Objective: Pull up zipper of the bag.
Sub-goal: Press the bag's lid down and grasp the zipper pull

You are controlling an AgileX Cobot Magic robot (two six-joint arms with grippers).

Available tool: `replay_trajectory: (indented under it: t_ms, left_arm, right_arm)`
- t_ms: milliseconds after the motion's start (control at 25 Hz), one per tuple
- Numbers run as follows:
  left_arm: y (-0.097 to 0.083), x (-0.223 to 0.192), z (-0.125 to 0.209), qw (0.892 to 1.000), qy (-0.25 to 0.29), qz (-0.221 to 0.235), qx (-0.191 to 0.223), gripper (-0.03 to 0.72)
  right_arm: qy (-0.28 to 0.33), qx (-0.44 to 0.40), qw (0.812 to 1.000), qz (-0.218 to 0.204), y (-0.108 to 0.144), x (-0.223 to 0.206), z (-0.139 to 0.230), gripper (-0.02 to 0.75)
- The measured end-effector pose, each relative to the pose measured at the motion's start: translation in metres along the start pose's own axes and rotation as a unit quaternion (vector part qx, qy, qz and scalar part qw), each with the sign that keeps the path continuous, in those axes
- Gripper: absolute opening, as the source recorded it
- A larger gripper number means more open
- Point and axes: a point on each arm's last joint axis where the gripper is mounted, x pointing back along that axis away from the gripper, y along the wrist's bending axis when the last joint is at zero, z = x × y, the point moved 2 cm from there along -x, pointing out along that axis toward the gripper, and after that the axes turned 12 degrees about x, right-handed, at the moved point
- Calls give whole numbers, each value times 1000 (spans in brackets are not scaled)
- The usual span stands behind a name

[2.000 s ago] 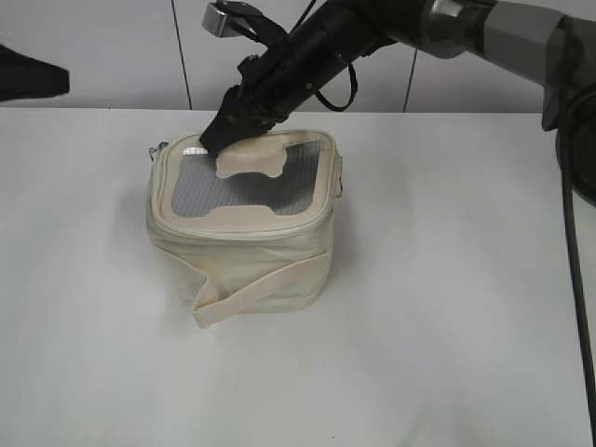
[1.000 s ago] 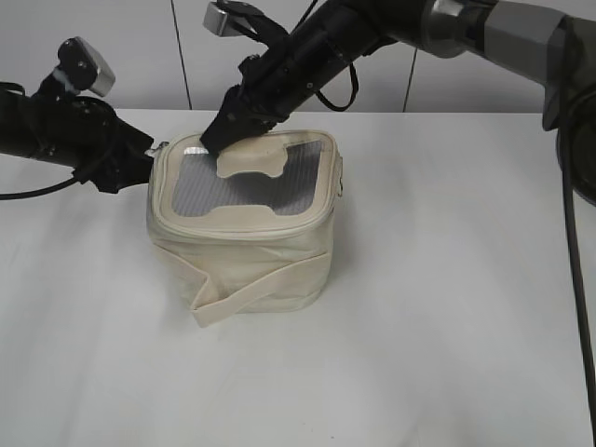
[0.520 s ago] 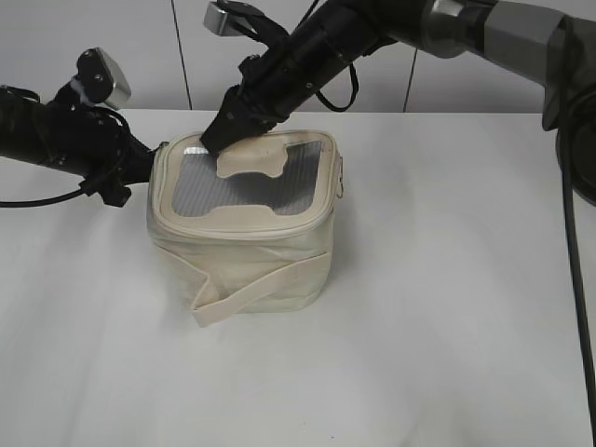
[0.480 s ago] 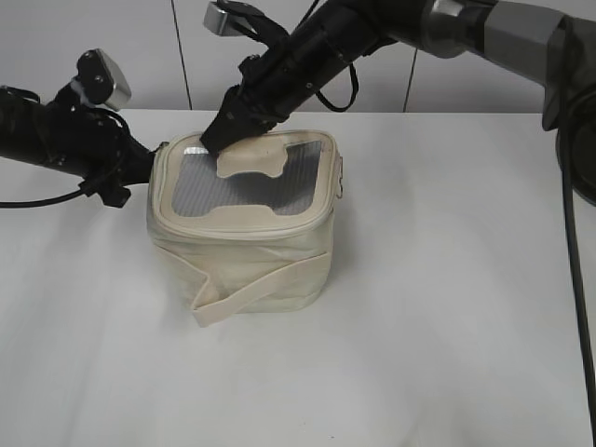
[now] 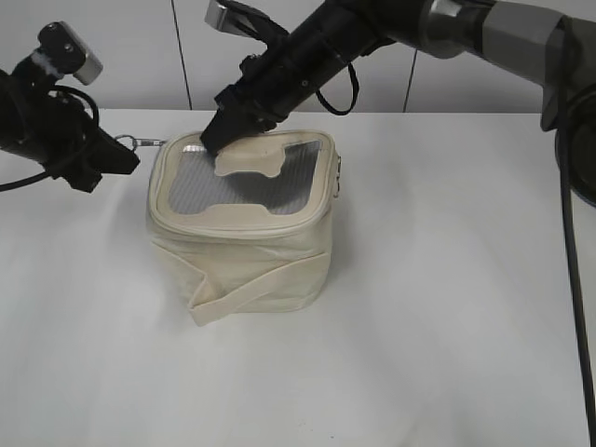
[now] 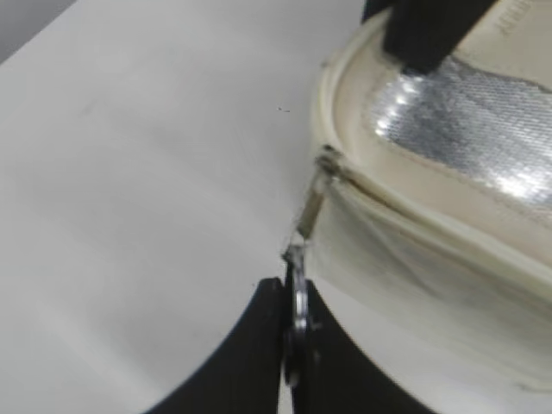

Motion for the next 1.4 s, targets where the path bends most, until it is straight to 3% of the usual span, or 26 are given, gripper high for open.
replay_trajectory:
  t_ms: [240,440,520,680,800,880,960,1200,1400]
  left_arm:
    - [-36,18,20,999,16,13,27,3]
    - [-77,21,30,999,31,34,-1,2]
    - [-81,17,32,999,34,17,-11,2]
    - [-64,17,28,997,7,-70,26,37]
    - [-51,20,25,993,-7,-107,48,194]
    - [-41,20,19,992,-14,-109,56,307]
    - [-30,14,14,992,-15,-108,59,362]
    - [-12,-18,3,998,-2,-65,2,393]
    - [0,-37,-3,998,2,-55,-15,410]
  right_arm:
    - [-3,-38,999,9,-3,1,0,50]
    - [-8,-45,999,17,-5,2,-1,49]
    - [-8,-46,999,17,-5,2,-1,48]
    - [-8,-46,999,17,-5,2,-1,48]
    - [-6,-22,1000,14,-5,2,0,48]
    - [-1,3,1000,8,-4,2,1,48]
    - [5,18,1000,0,-2,2,2,48]
    - [9,29,1000,-3,-1,3,2,48]
    - [9,30,1000,-4,-1,3,2,48]
